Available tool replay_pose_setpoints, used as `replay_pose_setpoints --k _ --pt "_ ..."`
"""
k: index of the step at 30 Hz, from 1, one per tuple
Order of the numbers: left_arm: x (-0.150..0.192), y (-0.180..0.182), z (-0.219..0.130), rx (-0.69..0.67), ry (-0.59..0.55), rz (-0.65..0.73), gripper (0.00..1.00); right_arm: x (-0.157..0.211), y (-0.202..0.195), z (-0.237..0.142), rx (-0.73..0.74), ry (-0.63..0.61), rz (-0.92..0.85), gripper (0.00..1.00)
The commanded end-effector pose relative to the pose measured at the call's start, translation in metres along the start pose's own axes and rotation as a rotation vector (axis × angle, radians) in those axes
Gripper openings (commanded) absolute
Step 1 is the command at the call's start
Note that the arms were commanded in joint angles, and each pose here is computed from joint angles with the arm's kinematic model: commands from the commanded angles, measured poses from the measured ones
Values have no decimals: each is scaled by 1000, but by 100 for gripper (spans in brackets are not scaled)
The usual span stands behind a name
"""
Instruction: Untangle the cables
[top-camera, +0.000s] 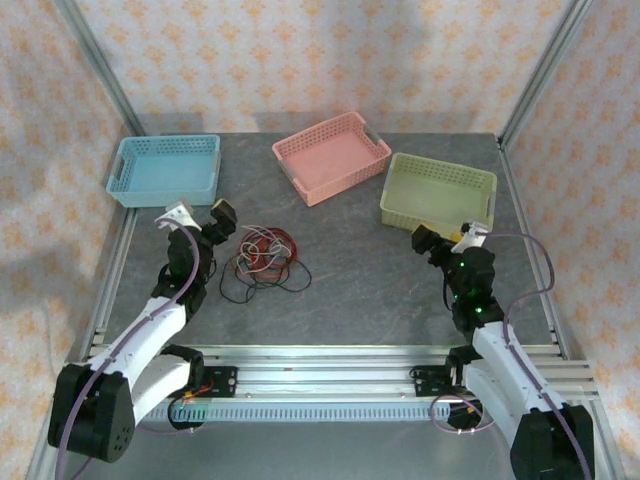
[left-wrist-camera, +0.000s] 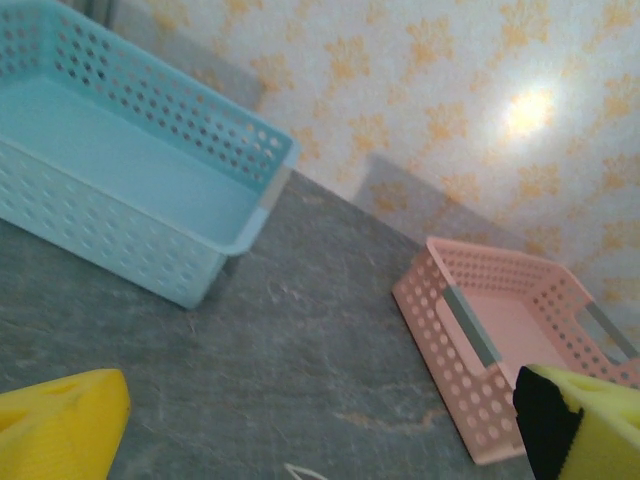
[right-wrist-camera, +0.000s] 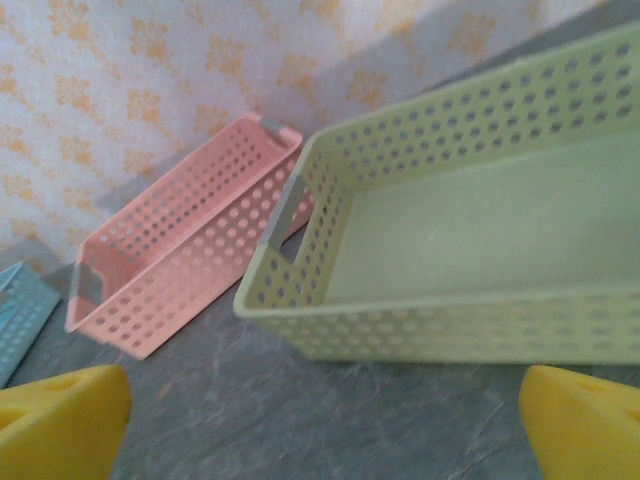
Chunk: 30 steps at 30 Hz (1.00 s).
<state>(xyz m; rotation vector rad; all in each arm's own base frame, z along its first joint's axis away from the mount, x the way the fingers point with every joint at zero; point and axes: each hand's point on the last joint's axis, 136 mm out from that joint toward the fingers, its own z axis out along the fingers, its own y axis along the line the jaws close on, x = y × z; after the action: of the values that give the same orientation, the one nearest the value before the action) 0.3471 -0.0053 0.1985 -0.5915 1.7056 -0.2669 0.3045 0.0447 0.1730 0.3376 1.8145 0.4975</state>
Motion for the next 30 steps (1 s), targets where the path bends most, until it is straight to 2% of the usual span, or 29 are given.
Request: replay_pose_setpoints --k 1,6,13,18,21,26,30 --pt "18 -24 5 53 106 0 99 8 24 1 -102 93 82 100" --pt "37 -69 11 129 177 81 99 12 27 10 -77 162 155 100" --pt "81 -129 29 262 323 122 99 -5 17 33 133 226 191 100" --pt "101 -165 40 331 385 157 99 -19 18 56 205 251 197 99" --pt "104 -181 48 356 394 148 99 -25 12 74 277 270 194 100" --pt "102 -202 57 393 408 143 99 -17 -7 97 444 357 192 95" --pt "97 -217 55 430 390 178 99 -11 -6 113 496 407 148 94"
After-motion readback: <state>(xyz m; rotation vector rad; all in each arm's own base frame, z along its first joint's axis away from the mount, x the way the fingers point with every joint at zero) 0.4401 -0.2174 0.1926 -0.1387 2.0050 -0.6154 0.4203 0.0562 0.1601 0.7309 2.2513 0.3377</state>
